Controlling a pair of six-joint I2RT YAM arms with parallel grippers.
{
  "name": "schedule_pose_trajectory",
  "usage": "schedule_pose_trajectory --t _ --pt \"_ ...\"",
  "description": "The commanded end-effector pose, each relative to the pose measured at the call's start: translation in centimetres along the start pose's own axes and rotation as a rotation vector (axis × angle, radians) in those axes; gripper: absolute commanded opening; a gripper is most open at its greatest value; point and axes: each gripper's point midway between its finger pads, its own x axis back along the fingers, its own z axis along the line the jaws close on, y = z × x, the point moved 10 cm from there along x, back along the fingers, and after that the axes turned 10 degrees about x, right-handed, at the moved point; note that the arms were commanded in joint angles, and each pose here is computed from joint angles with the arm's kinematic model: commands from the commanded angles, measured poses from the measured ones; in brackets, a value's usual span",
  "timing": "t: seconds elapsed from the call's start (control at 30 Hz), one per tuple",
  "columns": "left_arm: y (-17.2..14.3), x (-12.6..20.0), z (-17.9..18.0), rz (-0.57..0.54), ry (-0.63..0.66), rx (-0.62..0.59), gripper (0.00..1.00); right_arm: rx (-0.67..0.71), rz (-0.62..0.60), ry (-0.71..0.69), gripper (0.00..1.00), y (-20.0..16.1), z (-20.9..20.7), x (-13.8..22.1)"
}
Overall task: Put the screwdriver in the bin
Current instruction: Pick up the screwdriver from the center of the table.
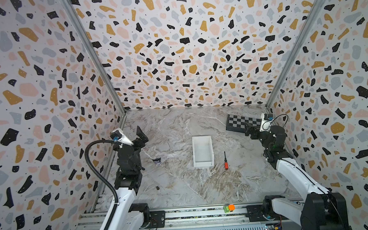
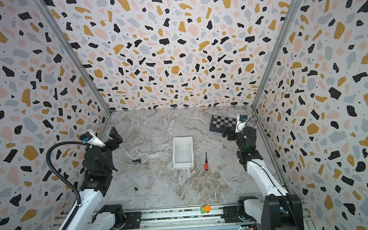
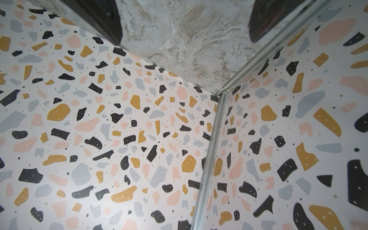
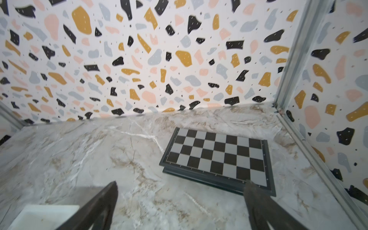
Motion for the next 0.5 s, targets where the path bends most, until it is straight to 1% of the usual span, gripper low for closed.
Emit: schedule_pose_trajectory --t 0.0,0.03,0.1,0.2,0.23,0.4,0.47 --pt "-0.4 0.0 -0.6 0.155 -0.002 0.04 1.0 0.016 0.252 0.052 0.99 -2.2 3.2 -0.1" --pt "-0.5 -0.1 -0.8 0.187 -0.008 0.059 1.0 0.014 0.284 0.066 0.99 -2.6 4.1 -0.1" --pt "-1.2 0.0 -1.5 0.268 -0.052 0.1 1.0 0.008 0.387 0.102 0.99 -4.3 5.9 0.0" --pt "-2.6 0.6 -2.9 0.353 -0.086 0.126 1.0 0.022 0.525 0.102 1.0 -6.7 7.6 0.6" --pt "-3.0 0.8 -3.4 0.371 -0.1 0.129 1.0 0.024 0.551 0.098 1.0 -7.3 8.0 0.9" --pt "-4.8 1.9 -5.9 0.415 -0.153 0.122 1.0 -0.001 0.67 0.108 0.93 -10.5 10.0 2.3" --pt "-5.5 2.0 -6.3 0.433 -0.159 0.123 1.0 -0.018 0.698 0.114 0.88 -11.5 10.6 2.8"
